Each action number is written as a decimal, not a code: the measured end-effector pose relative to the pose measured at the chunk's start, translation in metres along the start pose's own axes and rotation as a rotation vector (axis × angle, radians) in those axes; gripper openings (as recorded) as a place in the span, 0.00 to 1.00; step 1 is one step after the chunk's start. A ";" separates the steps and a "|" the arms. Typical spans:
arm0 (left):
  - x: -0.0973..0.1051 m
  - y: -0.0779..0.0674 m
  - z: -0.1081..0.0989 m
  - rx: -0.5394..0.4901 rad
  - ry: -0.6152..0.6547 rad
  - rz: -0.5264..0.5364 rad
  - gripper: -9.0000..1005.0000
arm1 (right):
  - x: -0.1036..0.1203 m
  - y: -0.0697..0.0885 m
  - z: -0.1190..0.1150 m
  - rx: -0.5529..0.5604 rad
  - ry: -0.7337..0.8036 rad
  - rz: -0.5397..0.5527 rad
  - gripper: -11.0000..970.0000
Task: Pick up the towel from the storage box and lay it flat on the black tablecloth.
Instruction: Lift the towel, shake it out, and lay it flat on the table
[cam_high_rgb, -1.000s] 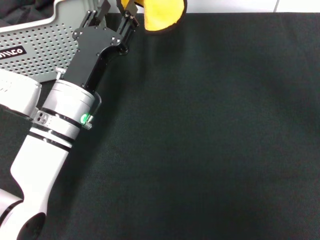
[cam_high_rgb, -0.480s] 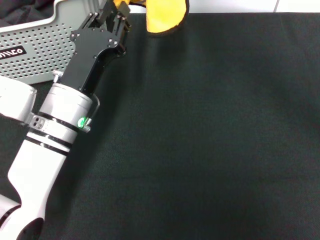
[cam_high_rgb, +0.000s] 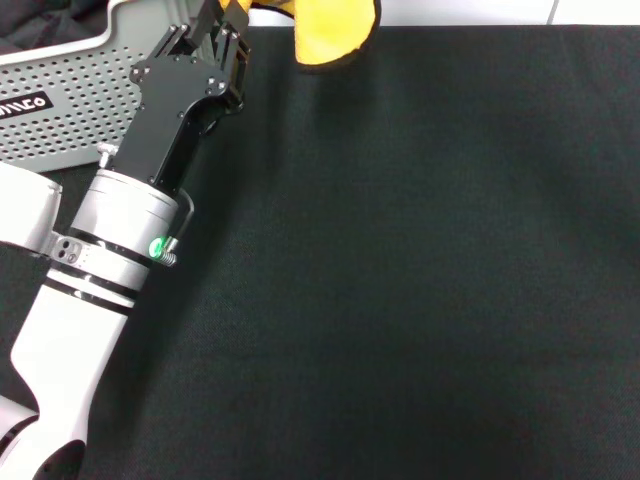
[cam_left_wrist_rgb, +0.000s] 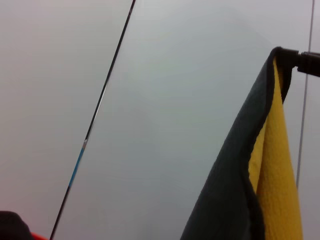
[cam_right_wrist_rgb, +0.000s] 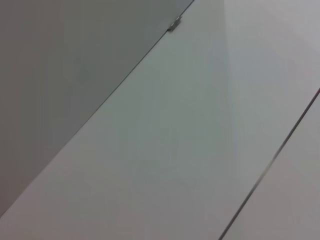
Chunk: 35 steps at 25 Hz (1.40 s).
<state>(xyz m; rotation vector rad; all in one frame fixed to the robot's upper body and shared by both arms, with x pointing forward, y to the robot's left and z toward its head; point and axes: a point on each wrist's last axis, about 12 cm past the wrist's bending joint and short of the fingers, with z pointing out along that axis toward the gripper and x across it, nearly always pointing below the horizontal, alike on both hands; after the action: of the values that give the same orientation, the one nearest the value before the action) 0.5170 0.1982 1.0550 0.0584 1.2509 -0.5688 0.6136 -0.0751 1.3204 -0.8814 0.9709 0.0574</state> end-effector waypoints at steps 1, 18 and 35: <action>0.000 0.000 0.000 0.002 -0.004 0.000 0.32 | 0.000 0.000 0.000 0.001 0.001 0.000 0.11; -0.003 -0.001 0.001 0.021 -0.021 0.008 0.28 | 0.002 -0.003 -0.001 0.008 0.007 -0.013 0.11; -0.004 -0.002 0.002 0.042 -0.024 0.015 0.15 | 0.002 0.000 -0.001 -0.003 0.004 -0.012 0.12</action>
<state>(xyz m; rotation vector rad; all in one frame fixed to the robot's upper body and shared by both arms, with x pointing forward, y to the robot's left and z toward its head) 0.5172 0.1973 1.0594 0.0956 1.2149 -0.5814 0.6139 -0.0766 1.3190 -0.8904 0.9694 0.0468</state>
